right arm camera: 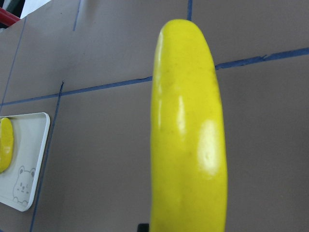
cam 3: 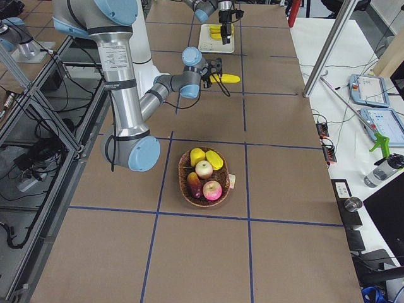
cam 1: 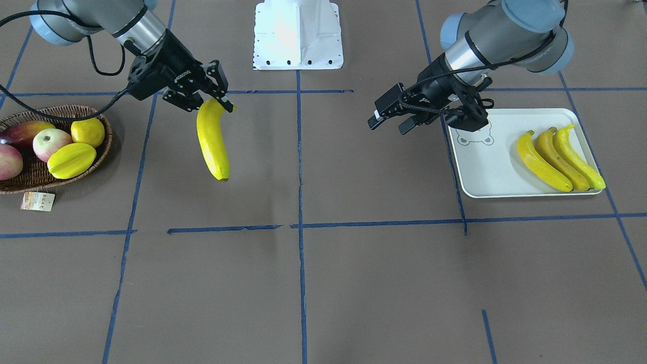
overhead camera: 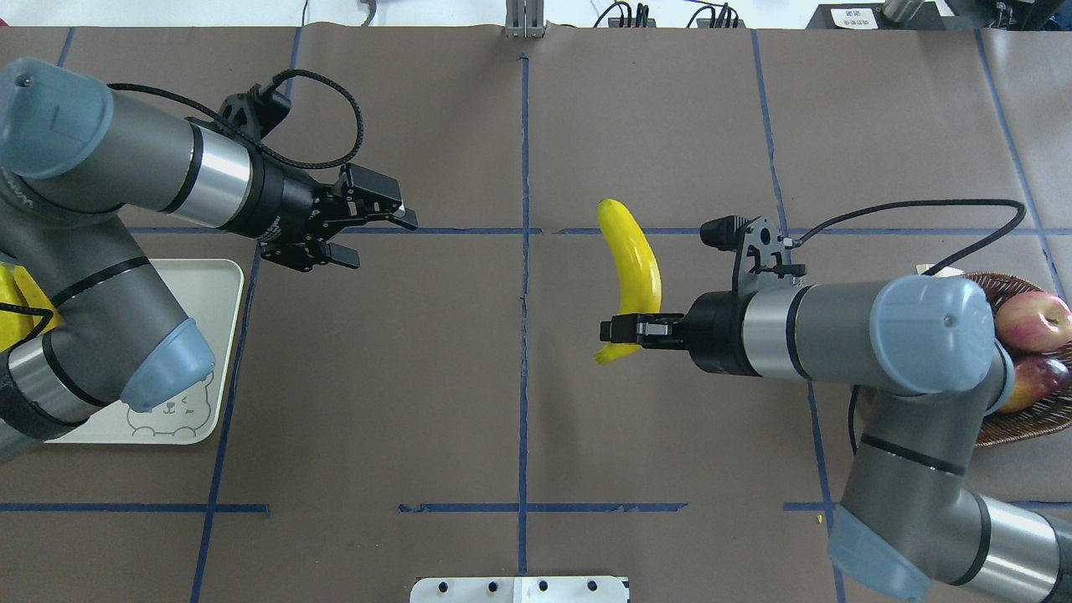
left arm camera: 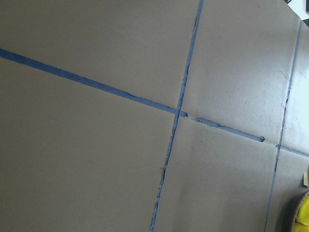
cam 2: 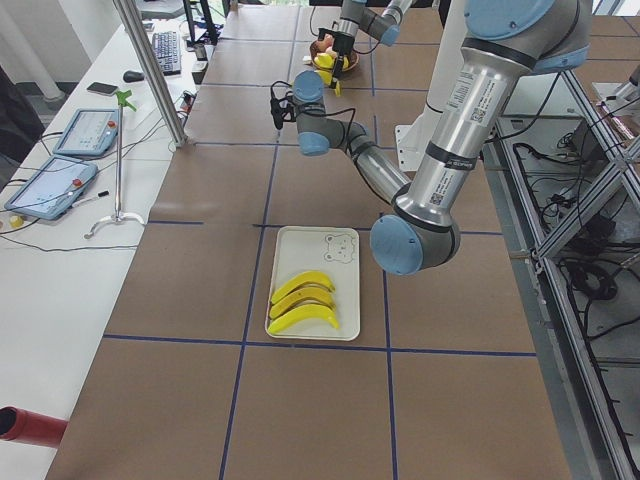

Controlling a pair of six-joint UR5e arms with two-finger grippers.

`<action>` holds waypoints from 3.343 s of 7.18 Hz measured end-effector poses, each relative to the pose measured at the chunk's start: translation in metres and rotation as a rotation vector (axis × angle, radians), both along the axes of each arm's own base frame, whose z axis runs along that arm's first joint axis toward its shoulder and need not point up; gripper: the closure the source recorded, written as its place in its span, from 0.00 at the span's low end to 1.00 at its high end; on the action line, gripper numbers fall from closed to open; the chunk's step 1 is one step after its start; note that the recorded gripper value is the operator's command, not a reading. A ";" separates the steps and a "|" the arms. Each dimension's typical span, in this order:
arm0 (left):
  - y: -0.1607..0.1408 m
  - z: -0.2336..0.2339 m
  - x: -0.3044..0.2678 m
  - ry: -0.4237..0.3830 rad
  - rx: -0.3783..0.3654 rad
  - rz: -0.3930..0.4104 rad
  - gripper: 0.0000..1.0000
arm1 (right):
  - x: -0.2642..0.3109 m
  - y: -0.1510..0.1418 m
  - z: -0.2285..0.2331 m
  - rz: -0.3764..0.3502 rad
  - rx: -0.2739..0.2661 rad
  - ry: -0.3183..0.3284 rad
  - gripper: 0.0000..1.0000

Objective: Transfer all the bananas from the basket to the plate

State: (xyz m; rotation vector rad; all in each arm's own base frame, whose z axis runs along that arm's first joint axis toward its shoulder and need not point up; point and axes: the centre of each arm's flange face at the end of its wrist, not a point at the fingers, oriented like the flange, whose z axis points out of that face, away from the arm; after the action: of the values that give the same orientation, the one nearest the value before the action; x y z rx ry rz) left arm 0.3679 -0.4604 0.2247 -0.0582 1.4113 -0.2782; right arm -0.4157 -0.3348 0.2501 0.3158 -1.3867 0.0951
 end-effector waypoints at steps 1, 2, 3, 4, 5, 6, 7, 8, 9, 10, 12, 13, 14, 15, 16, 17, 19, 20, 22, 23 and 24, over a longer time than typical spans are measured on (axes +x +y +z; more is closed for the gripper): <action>0.005 -0.007 0.010 0.009 -0.014 0.012 0.00 | -0.017 0.012 -0.003 0.008 0.008 -0.022 0.96; 0.007 -0.015 0.020 0.019 -0.037 0.016 0.00 | -0.032 0.020 -0.011 0.014 0.010 -0.041 0.96; 0.011 -0.024 0.034 0.029 -0.059 0.008 0.00 | -0.045 0.029 -0.018 0.018 0.004 -0.057 0.96; 0.019 -0.035 0.053 0.040 -0.069 -0.008 0.00 | -0.058 0.036 -0.024 0.023 0.003 -0.064 0.96; 0.028 -0.048 0.072 0.052 -0.072 -0.033 0.01 | -0.072 0.036 -0.032 0.029 0.005 -0.068 0.96; 0.031 -0.060 0.086 0.063 -0.081 -0.054 0.01 | -0.086 0.034 -0.040 0.034 0.007 -0.069 0.96; 0.029 -0.068 0.098 0.067 -0.095 -0.066 0.03 | -0.094 0.032 -0.045 0.037 0.008 -0.070 0.95; 0.024 -0.070 0.108 0.062 -0.107 -0.071 0.08 | -0.097 0.031 -0.047 0.039 0.008 -0.070 0.95; 0.020 -0.068 0.115 0.052 -0.118 -0.074 0.14 | -0.098 0.031 -0.048 0.040 0.009 -0.072 0.95; 0.019 -0.064 0.120 0.043 -0.124 -0.073 0.24 | -0.098 0.031 -0.049 0.040 0.010 -0.073 0.95; 0.020 -0.061 0.128 0.034 -0.131 -0.066 0.28 | -0.098 0.030 -0.051 0.044 0.011 -0.076 0.94; 0.021 -0.061 0.129 0.034 -0.132 -0.063 0.28 | -0.098 0.030 -0.051 0.046 0.011 -0.077 0.94; 0.021 -0.061 0.130 0.035 -0.131 -0.063 0.29 | -0.099 0.030 -0.052 0.046 0.011 -0.077 0.93; 0.021 -0.062 0.130 0.036 -0.131 -0.061 0.38 | -0.099 0.030 -0.052 0.045 0.011 -0.077 0.92; 0.022 -0.063 0.131 0.037 -0.130 -0.060 0.43 | -0.099 0.031 -0.052 0.045 0.011 -0.078 0.92; 0.023 -0.065 0.131 0.040 -0.128 -0.058 0.57 | -0.099 0.031 -0.052 0.045 0.008 -0.079 0.91; 0.024 -0.067 0.131 0.044 -0.129 -0.056 1.00 | -0.099 0.031 -0.052 0.045 0.005 -0.080 0.04; 0.025 -0.068 0.130 0.046 -0.134 -0.057 1.00 | -0.100 0.031 -0.052 0.045 0.003 -0.080 0.00; 0.022 -0.064 0.127 0.027 -0.148 -0.066 1.00 | -0.097 0.030 -0.052 0.043 0.001 -0.080 0.00; 0.019 -0.057 0.125 0.009 -0.158 -0.074 1.00 | -0.091 0.030 -0.052 0.040 0.002 -0.083 0.00; 0.015 -0.044 0.121 -0.013 -0.170 -0.083 1.00 | -0.080 0.030 -0.047 0.027 -0.002 -0.077 0.00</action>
State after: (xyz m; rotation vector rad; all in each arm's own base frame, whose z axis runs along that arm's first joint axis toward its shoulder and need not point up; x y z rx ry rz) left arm 0.4890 -0.4451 0.1808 -0.1370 1.3770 -0.4667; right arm -0.4953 -0.3044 0.2034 0.3327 -1.4586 0.1320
